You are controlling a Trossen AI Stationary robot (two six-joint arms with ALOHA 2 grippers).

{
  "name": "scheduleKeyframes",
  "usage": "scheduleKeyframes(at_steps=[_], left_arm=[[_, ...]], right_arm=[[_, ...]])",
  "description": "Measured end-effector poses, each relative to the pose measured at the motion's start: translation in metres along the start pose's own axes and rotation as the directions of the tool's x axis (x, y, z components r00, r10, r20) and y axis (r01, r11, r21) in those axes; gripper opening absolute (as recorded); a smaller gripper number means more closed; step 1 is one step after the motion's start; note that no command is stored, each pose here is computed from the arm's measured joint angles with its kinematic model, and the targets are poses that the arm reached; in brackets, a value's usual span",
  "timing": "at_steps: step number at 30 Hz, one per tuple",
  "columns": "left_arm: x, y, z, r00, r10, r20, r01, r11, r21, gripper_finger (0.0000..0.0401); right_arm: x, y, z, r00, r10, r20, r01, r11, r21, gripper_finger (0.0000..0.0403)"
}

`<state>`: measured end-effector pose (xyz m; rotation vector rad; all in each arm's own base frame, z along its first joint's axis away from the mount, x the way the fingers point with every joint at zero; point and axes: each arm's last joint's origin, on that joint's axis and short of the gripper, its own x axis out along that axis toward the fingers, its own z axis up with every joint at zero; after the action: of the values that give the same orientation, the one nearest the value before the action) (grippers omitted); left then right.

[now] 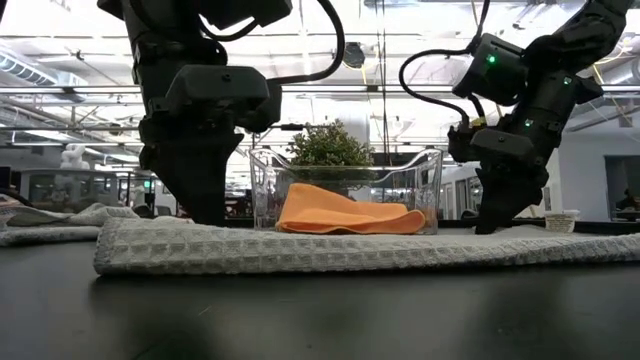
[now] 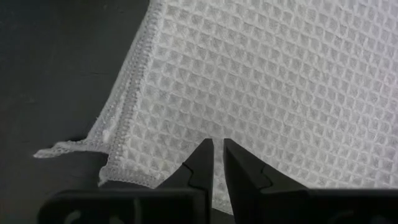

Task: Fold microfiber towels
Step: Fold the bottom gray microfiber towel on the table

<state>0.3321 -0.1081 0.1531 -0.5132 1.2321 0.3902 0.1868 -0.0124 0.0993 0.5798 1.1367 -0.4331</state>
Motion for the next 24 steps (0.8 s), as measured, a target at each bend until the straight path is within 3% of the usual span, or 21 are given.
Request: scheduleKeyframes(at_steps=[7,12,24], left_arm=[[0.000,-0.001,0.000,1.000,-0.010,-0.004,0.010,1.000,0.017,0.0037],[0.000,-0.003,-0.004,0.998,-0.043,-0.050,0.048,0.994,0.097,0.0037],[0.010,-0.004,-0.004,0.999,-0.023,-0.036,0.028,0.989,0.144,0.0037]], right_arm=[[0.000,0.000,0.000,1.000,0.002,-0.005,-0.002,1.000,-0.005,0.0004],[-0.001,0.000,-0.001,1.000,0.014,-0.011,-0.014,1.000,-0.004,0.0002],[-0.015,0.002,0.001,0.997,0.066,0.027,-0.066,0.998,0.018,0.0001]])
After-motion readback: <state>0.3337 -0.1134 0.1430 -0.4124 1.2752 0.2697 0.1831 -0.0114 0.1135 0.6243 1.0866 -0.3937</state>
